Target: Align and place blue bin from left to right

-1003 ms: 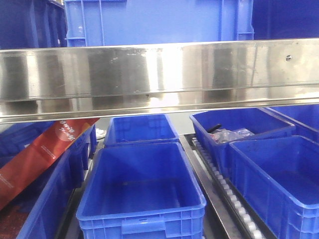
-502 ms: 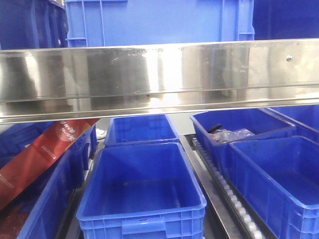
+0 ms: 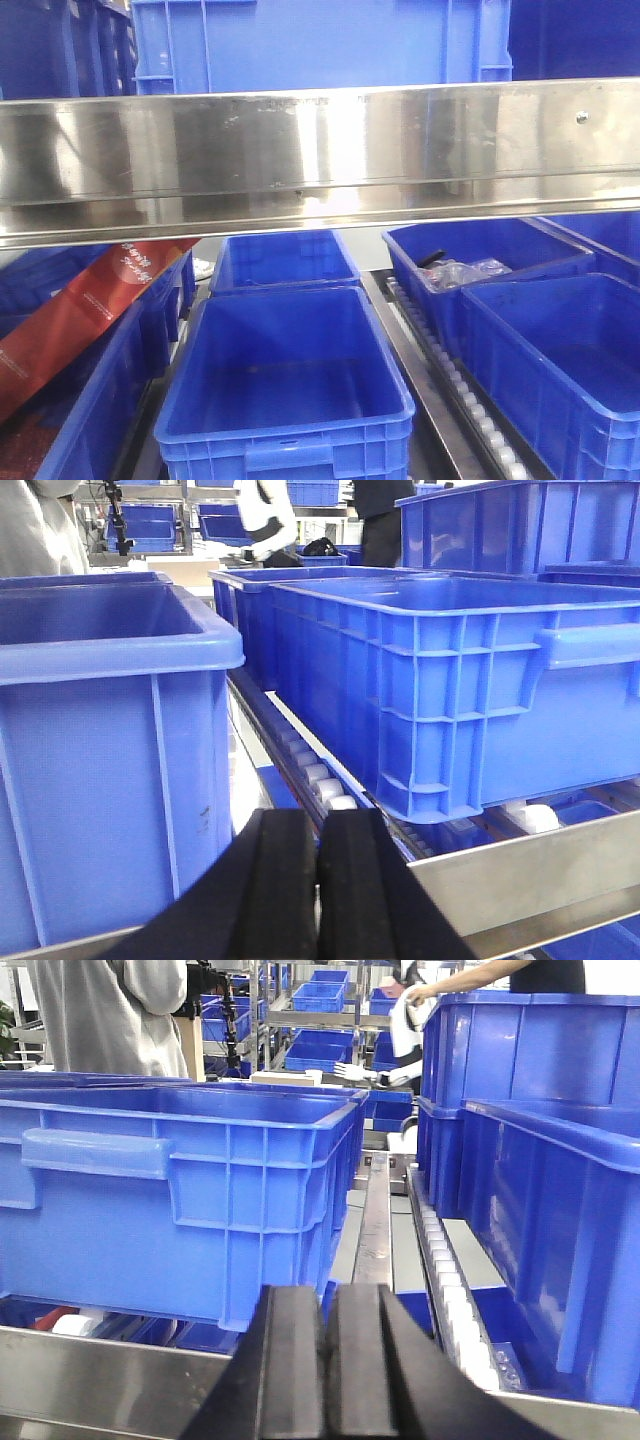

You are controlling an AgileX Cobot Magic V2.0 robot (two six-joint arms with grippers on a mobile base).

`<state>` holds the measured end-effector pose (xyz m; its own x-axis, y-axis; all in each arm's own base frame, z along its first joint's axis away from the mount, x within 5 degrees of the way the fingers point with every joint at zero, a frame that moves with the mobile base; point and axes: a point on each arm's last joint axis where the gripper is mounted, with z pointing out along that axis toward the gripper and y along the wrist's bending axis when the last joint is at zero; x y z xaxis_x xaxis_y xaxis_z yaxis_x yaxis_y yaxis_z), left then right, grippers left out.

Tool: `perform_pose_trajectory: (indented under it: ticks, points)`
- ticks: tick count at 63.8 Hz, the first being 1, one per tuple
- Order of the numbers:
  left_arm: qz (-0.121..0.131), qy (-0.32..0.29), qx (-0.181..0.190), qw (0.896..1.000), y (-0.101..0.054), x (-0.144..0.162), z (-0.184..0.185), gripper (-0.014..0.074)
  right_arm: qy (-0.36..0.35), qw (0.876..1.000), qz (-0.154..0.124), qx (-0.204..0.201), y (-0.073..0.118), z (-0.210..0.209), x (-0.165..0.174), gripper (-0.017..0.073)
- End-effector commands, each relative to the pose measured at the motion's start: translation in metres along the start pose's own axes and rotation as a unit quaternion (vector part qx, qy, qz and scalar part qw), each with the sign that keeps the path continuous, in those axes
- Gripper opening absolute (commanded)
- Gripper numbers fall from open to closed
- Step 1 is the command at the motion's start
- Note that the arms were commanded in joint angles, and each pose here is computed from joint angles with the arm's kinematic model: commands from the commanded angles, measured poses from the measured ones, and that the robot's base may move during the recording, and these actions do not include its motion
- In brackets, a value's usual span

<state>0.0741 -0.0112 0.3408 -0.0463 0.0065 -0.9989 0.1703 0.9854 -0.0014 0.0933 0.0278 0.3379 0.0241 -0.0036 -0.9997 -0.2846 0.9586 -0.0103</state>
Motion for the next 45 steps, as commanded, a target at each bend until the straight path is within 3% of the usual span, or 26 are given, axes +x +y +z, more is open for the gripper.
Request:
perform_pose_trajectory:
  ticks: [1, 9, 14, 24, 45]
  points:
    - [0.001, -0.016, 0.006, 1.0, -0.001, -0.003, -0.002, 0.0004, -0.016, 1.0, -0.012, 0.001, 0.0, -0.001, -0.003, -0.007]
    - [-0.001, -0.014, 0.006, 1.0, -0.001, -0.002, -0.001, 0.0004, -0.016, 1.0, -0.012, 0.001, 0.0, -0.001, -0.003, -0.007]
    - [-0.038, -0.012, 0.015, 0.999, -0.002, -0.001, -0.003, 0.0004, -0.016, 1.0, -0.012, 0.001, 0.0, -0.001, -0.003, -0.007]
    - [0.031, -0.017, -0.022, 0.999, 0.003, 0.021, -0.011, 0.0004, -0.016, 1.0, -0.012, 0.001, 0.0, -0.001, -0.003, -0.007]
    - [-0.028, -0.03, -0.105, 0.994, 0.011, 0.136, -0.013, 0.0004, -0.016, 1.0, -0.012, 0.001, 0.0, -0.001, -0.003, -0.007]
